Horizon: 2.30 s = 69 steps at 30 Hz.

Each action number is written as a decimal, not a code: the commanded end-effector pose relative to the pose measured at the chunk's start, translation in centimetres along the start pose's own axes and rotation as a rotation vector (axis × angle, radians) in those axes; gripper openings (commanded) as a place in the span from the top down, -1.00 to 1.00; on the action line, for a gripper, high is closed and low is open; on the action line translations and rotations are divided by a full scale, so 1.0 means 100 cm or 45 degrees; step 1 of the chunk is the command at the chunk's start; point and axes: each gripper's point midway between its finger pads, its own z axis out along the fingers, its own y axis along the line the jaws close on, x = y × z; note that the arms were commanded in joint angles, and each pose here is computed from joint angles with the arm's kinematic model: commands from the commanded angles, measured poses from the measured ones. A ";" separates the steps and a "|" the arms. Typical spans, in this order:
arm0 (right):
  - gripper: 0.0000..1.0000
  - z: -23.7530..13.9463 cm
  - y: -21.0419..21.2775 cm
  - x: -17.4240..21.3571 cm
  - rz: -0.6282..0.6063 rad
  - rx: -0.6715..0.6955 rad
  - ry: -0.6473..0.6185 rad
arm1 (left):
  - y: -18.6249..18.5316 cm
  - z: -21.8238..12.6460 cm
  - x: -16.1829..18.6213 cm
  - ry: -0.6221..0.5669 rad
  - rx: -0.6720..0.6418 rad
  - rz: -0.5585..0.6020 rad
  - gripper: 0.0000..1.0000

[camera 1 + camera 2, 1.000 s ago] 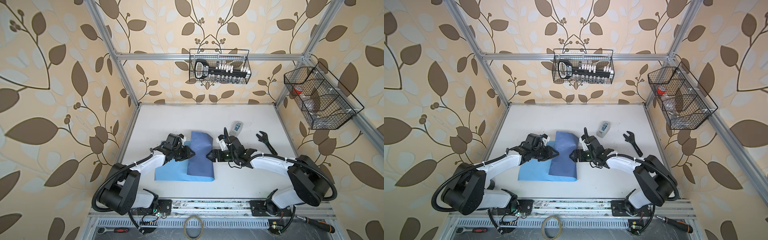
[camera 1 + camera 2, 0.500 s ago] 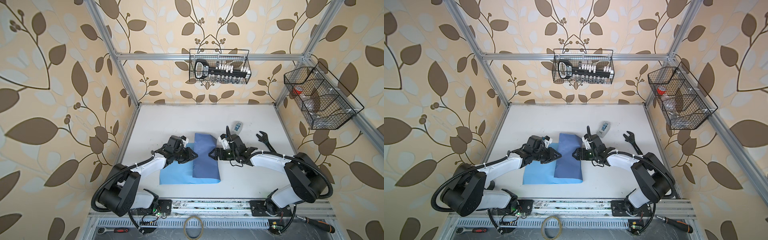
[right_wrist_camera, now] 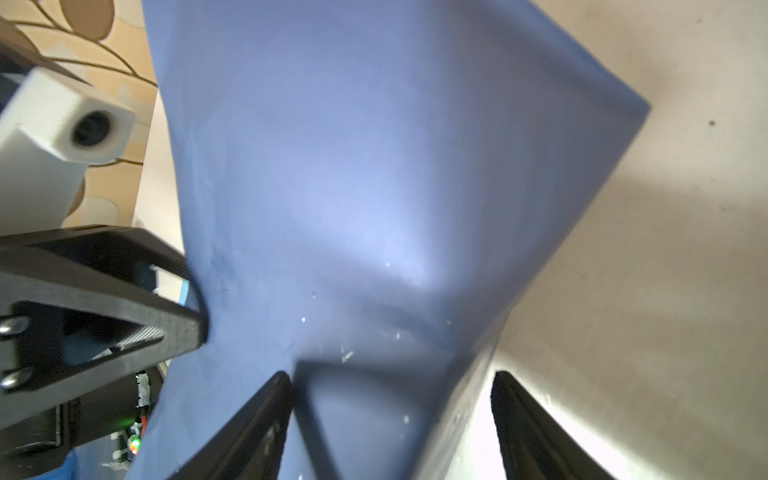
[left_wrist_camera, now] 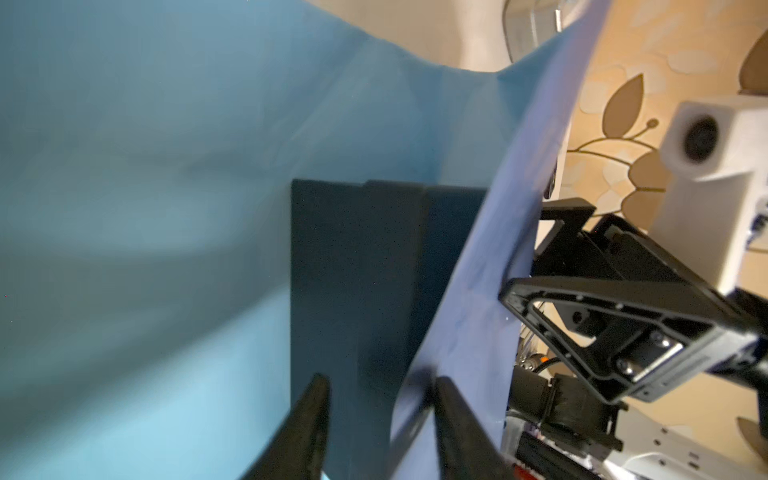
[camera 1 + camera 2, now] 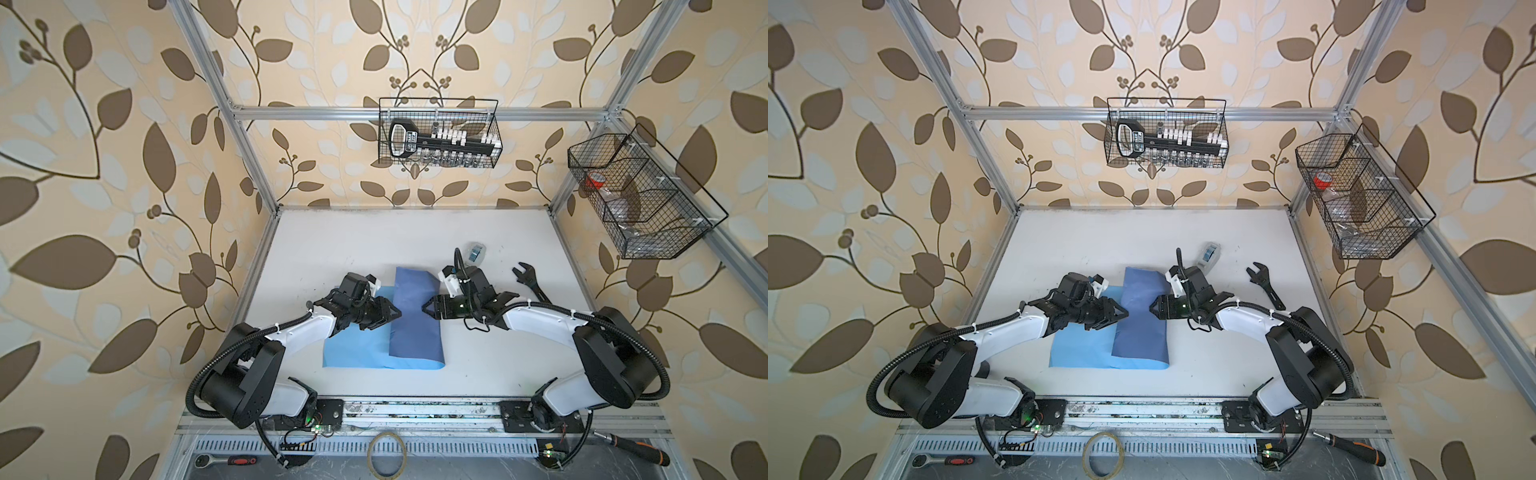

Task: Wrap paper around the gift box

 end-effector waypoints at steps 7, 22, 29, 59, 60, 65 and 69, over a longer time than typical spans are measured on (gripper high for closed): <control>-0.46 0.008 -0.030 0.046 -0.056 0.150 0.206 | -0.023 -0.009 -0.030 -0.053 -0.049 -0.004 -0.54; -0.47 0.003 -0.027 0.030 -0.065 0.133 0.154 | 0.011 0.020 -0.024 0.073 -0.178 -0.017 0.05; -0.57 -0.001 -0.023 0.016 -0.047 0.094 0.118 | 0.026 0.019 -0.005 0.098 -0.178 -0.054 0.31; -0.63 0.013 -0.006 0.024 -0.090 0.074 0.188 | 0.004 -0.010 -0.008 -0.003 -0.112 -0.004 -0.41; -0.63 0.014 -0.006 0.024 -0.096 0.077 0.191 | 0.005 -0.010 -0.008 -0.002 -0.119 0.000 -0.42; -0.64 0.014 0.004 0.019 -0.135 0.068 0.192 | 0.010 -0.007 -0.004 0.038 -0.134 0.008 -0.38; -0.67 0.011 0.010 0.015 -0.187 0.115 0.194 | 0.009 -0.009 -0.001 0.042 -0.122 0.006 -0.45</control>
